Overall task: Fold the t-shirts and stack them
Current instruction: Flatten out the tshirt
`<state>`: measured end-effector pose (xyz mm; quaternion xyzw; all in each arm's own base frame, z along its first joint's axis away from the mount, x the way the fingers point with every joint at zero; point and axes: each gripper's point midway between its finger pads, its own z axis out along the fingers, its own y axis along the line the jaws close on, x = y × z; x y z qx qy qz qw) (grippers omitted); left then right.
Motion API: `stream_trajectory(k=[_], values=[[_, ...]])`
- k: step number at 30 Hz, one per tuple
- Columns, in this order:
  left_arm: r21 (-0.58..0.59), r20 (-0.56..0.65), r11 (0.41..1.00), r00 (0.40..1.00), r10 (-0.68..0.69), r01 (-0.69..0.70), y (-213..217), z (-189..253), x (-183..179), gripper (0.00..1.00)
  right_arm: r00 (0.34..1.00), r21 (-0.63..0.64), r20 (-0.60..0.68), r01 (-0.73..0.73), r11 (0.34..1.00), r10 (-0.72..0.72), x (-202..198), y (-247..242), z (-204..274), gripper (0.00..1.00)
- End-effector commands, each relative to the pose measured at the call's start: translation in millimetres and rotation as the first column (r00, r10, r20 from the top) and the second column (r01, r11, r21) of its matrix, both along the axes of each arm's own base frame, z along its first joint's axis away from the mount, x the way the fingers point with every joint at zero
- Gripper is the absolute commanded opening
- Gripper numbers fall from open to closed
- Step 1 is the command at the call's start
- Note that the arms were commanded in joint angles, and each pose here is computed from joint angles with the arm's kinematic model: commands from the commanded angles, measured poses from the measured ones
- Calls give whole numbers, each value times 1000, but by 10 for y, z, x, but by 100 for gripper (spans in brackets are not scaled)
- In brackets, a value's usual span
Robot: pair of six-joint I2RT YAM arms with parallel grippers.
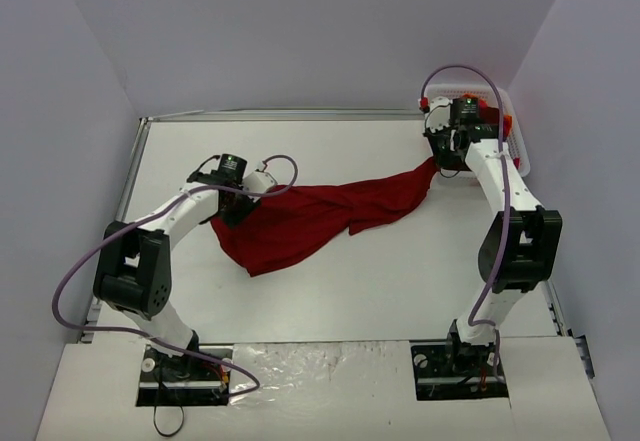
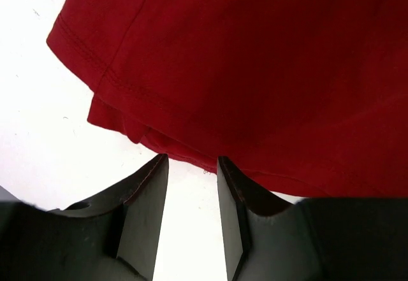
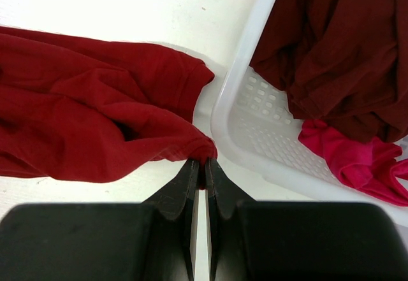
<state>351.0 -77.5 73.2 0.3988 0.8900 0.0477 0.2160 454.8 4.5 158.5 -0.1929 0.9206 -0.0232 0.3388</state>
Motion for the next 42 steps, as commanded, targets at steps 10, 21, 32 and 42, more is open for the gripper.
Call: stream_trajectory(k=[10, 21, 32, 42], values=[[-41, -19, 997, 998, -66, 65, -139, -54, 64, 35, 1000, -16, 2, 15, 1000, -15, 66, -30, -9, 0], [-37, -127, 993, 985, -113, 109, -188, -225, -68, 34, 1000, -32, -12, 15, 999, -16, 76, -38, -74, 0], [-34, -154, 993, 981, -116, 112, -223, -308, -73, 2, 1000, -46, -20, 15, 999, -16, 76, -48, -112, 0], [-13, -48, 996, 995, -87, 87, -167, 42, 27, 2, 1000, -53, -27, 12, 998, -14, 60, -59, -140, 0]])
